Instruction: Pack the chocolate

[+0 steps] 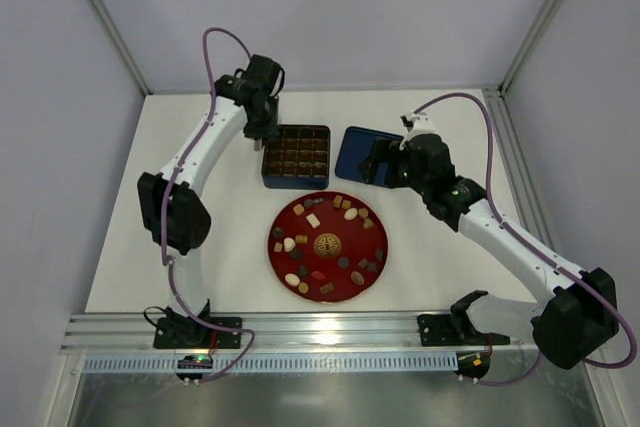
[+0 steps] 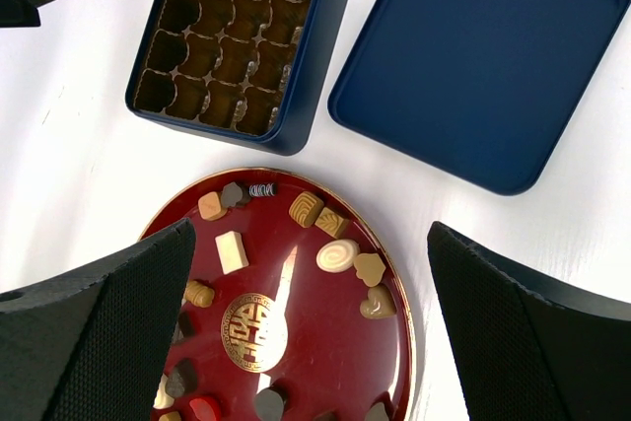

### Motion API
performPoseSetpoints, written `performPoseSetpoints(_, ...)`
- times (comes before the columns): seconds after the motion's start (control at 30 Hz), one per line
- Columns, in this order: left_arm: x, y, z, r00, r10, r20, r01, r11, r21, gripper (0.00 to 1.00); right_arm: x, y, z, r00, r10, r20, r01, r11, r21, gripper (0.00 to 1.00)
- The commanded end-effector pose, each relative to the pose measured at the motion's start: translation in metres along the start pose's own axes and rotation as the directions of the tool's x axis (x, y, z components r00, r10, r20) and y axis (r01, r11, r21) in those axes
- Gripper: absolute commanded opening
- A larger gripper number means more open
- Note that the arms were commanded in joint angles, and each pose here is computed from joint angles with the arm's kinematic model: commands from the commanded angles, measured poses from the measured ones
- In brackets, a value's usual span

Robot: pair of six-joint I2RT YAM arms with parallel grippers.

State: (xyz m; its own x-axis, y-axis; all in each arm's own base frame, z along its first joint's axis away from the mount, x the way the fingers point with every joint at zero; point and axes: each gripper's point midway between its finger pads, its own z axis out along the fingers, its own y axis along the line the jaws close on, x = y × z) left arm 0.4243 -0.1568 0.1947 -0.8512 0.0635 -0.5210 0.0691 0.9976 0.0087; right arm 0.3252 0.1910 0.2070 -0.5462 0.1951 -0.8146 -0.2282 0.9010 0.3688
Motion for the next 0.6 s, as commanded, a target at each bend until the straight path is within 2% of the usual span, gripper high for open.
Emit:
performPoseSetpoints(0.0, -0.012, 0.007, -0.015, 0.998, 0.010, 0.054, -0.009, 1.000, -0.014, 0.23, -0.022, 0.010, -0.004, 0.998, -0.002, 0.059, 0.003, 1.000, -0.030, 1.00)
performPoseSetpoints(0.57, -0.001, 0.007, -0.009, 0.999, 0.016, 0.029, -0.016, 1.000, -0.007, 0.29, -0.018, 0.008, -0.006, 0.999, 0.005, 0.054, -0.003, 1.000, -0.026, 1.00)
